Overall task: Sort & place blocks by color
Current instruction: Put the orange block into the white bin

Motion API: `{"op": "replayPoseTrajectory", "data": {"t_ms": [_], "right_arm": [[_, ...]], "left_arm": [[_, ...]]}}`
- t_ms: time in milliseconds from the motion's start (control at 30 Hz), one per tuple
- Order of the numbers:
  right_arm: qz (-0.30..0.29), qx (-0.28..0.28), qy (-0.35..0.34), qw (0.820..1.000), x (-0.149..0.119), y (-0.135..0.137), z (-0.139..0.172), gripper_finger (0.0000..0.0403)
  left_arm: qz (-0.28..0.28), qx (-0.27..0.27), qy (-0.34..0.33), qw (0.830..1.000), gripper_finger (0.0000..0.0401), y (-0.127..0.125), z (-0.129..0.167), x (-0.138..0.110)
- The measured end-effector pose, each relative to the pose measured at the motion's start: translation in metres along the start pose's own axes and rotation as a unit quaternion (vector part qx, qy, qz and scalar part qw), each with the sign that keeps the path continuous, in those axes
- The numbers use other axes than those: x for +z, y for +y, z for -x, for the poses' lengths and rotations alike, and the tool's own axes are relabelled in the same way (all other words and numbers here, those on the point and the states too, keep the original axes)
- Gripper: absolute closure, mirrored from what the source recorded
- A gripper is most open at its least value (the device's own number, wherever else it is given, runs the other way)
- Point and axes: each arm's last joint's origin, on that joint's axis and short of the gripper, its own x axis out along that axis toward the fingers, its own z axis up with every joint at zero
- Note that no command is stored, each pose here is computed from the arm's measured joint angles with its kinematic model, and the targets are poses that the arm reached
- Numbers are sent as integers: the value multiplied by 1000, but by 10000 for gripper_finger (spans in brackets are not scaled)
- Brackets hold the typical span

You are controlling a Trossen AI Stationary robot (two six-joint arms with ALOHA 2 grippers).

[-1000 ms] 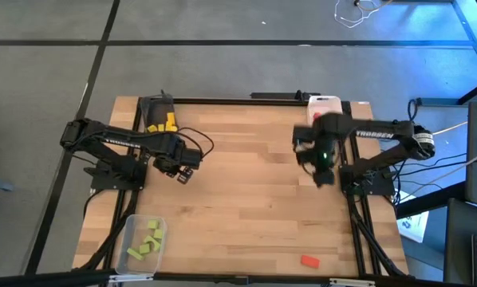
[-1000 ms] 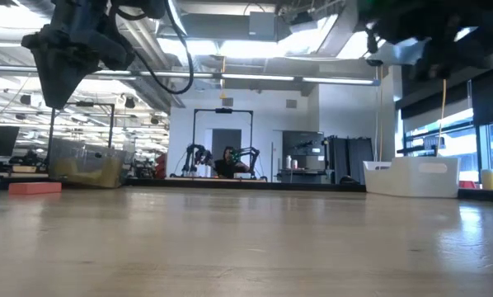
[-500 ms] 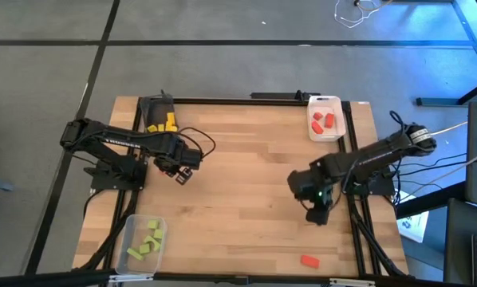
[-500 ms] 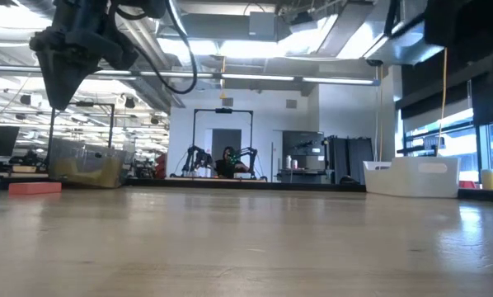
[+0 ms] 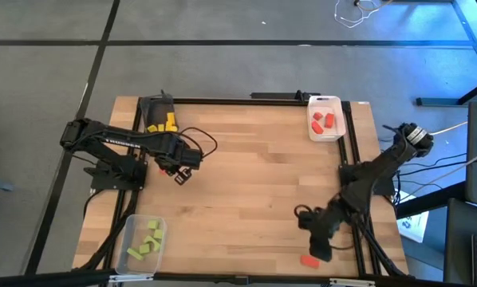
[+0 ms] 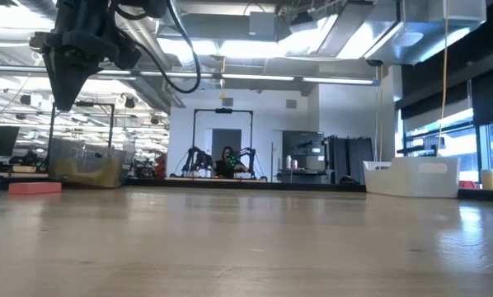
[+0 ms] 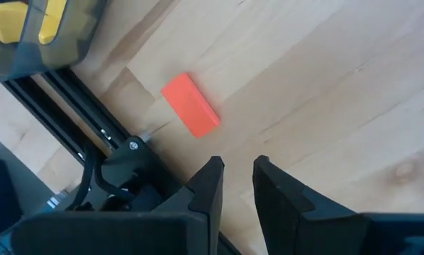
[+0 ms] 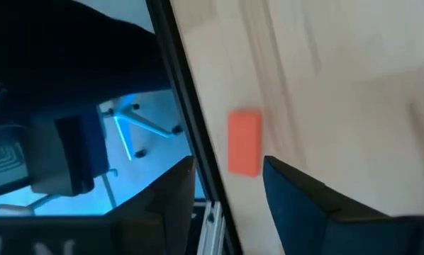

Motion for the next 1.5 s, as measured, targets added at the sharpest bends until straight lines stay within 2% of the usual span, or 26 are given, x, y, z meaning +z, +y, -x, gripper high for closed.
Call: {"op": "replayPoseTrajectory", "data": {"t_ms": [167,367,500,700,767,867,1067,1500], "right_arm": [[-13,-31,23,999,-22,6,-22,236],[-17,-61,48,997,-38,8,-59,236],[-6,-65,56,996,-41,11,-85,236],[-15,-107,86,990,-39,12,-112,236],[-14,-121,91,988,-39,12,-117,236],[-10,-112,85,990,-36,20,-119,236],[-7,-118,46,992,-32,26,-123,236],[-17,-127,33,991,-25,22,-133,236]], "left_arm": [[-32,-19,-5,999,331,-3,0,2],[-95,-92,-16,991,331,-11,4,5],[-109,-129,-13,986,331,-16,5,6],[-110,-144,0,983,331,-17,5,6],[-109,-148,4,983,331,-16,5,7],[-105,-155,12,982,331,-16,5,8],[-105,-158,13,982,331,-16,5,8],[-106,-158,13,982,331,-16,5,8]]}}
